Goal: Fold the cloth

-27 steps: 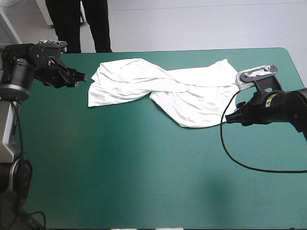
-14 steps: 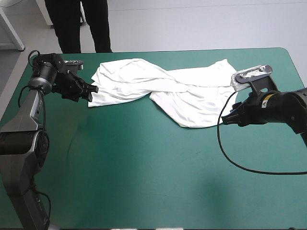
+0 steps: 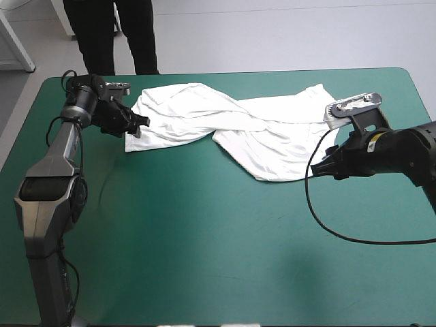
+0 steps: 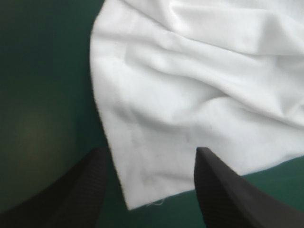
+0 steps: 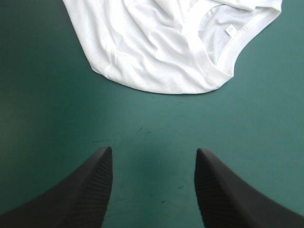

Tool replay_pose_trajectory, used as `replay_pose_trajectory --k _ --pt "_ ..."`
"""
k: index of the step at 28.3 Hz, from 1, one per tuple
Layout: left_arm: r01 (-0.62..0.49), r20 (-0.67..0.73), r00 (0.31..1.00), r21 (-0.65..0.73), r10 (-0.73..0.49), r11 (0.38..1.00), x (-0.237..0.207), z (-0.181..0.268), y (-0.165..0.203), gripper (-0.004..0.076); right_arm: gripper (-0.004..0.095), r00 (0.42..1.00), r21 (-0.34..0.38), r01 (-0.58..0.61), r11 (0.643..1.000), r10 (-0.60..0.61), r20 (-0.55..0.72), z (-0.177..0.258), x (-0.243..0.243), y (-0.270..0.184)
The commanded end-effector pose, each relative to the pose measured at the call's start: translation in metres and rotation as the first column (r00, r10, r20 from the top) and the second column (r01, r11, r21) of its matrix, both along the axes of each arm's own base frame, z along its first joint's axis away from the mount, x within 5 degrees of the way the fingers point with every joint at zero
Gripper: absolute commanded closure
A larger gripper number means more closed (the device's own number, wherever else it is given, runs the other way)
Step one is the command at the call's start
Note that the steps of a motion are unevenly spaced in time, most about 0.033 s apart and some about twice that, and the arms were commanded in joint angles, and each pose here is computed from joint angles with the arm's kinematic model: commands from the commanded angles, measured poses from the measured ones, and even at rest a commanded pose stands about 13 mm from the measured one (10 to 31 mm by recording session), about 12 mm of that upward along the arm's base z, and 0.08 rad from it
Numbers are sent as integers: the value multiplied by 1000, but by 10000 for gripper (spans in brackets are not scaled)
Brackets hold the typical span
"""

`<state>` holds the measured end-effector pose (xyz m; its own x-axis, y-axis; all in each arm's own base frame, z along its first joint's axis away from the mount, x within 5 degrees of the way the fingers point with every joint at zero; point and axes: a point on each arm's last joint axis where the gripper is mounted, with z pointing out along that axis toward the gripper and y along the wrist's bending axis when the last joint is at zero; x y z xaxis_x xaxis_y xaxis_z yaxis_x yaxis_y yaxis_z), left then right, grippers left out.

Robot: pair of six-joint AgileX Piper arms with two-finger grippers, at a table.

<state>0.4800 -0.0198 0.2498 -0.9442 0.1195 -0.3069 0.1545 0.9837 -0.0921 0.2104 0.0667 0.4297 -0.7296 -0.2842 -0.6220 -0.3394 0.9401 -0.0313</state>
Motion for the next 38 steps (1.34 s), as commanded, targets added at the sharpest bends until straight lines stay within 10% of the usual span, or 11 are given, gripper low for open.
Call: replay_pose_trajectory --k 1,22,30,38 --pt "14 20 1000 7 -14 1000 -9 27 -11 312 412 996 28 -12 1000 9 84 14 -2 0" --pt "-18 -184 983 -29 13 999 -18 -33 -9 316 412 996 21 -9 1000 7 85 14 -2 0" --pt "-12 -238 971 -69 -5 998 -24 -46 -18 742 412 999 -48 8 999 -6 32 -1 18 2" --pt "-8 -216 976 -168 -29 986 -26 -35 -28 746 412 994 -138 51 989 -64 -94 -46 70 11"
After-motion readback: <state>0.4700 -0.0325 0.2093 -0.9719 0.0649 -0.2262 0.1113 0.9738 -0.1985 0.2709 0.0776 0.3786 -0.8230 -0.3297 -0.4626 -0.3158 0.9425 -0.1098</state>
